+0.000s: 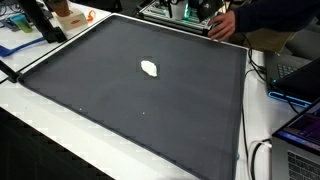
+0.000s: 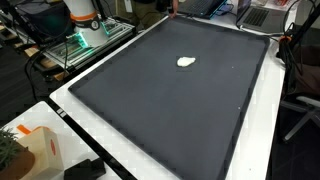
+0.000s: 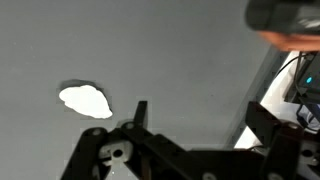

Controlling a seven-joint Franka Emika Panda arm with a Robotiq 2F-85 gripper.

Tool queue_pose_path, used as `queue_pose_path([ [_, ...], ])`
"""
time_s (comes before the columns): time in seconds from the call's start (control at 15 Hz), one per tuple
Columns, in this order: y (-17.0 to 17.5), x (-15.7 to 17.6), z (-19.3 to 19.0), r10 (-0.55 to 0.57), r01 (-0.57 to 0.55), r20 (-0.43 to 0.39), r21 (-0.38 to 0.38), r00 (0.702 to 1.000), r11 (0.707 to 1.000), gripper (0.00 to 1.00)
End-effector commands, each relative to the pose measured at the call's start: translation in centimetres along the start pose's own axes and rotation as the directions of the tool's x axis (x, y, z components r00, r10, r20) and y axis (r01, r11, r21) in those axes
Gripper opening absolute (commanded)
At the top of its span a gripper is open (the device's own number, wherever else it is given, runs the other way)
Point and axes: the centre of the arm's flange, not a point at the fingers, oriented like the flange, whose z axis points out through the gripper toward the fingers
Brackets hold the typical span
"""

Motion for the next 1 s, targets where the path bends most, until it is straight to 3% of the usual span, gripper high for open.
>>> queue_pose_path([
  [0.0,-0.4,-0.5,0.3,0.011,-0.011,0.014,0.013,1.000,1.000,1.00],
  [0.6,-2.6,-0.4,0.7,-0.029,0.029,0.038,0.016,0.999,0.999,0.98],
  [0.93,-3.0,-0.3,0.7,-0.043,0.043,0.040,0.016,0.998,0.999,0.70],
])
